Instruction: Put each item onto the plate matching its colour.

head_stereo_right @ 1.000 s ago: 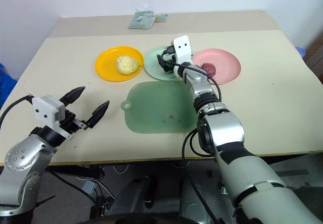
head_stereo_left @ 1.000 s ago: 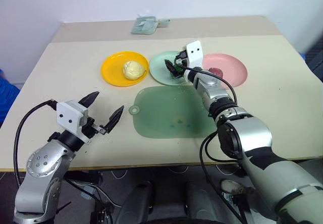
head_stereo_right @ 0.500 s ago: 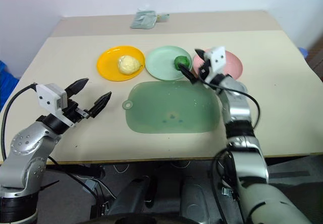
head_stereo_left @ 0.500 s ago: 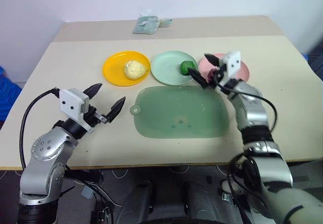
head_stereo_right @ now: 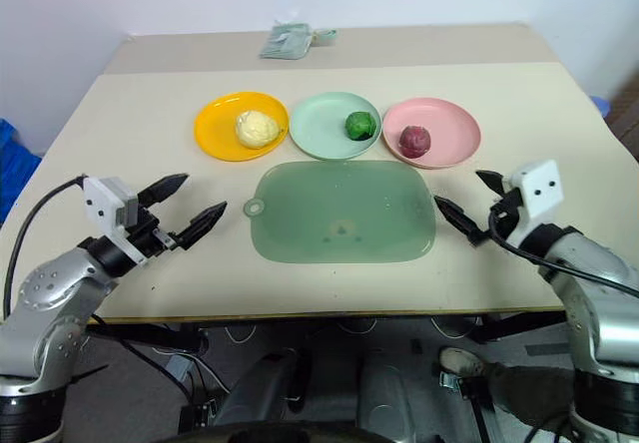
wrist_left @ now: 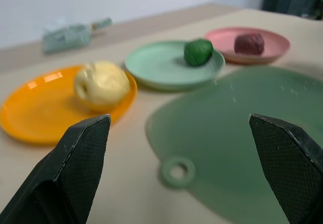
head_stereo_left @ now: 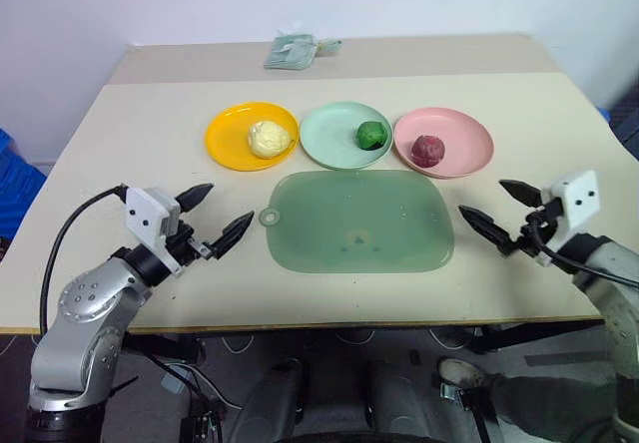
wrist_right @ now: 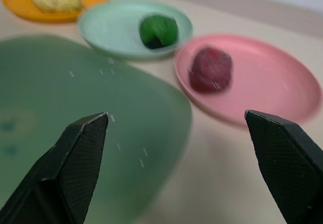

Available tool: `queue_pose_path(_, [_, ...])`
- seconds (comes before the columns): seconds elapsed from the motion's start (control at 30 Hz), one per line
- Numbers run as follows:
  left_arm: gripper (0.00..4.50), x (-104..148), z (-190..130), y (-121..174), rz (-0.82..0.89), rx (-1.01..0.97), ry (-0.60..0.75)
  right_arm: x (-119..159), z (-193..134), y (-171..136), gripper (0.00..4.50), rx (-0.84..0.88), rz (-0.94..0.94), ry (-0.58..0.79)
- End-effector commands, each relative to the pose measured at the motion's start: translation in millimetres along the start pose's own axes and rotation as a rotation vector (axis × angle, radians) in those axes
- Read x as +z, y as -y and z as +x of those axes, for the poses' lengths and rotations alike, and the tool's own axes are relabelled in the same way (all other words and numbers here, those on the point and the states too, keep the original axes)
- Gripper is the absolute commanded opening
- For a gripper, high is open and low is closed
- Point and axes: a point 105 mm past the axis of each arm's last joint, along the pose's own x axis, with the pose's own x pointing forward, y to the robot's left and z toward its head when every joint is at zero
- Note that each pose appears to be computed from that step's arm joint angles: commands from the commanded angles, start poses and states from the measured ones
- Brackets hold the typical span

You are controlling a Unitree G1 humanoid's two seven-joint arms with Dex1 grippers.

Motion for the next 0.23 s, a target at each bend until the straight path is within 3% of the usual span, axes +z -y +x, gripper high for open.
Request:
queue_pose_path(0.03, [4.50, 9.4, -1.2, 8.3, 0.024, -0.034, 0.028, 15.5, -5.0, 0.4, 4.41, 0.000, -0.033, 0.039])
queue_pose_path(0.23, [4.50, 5.1, -6.2, 10.3, 0.013, -0.034, -0.001, 20.0, -1.9, 0.4, 4.41, 0.009, -0.033, 0.042])
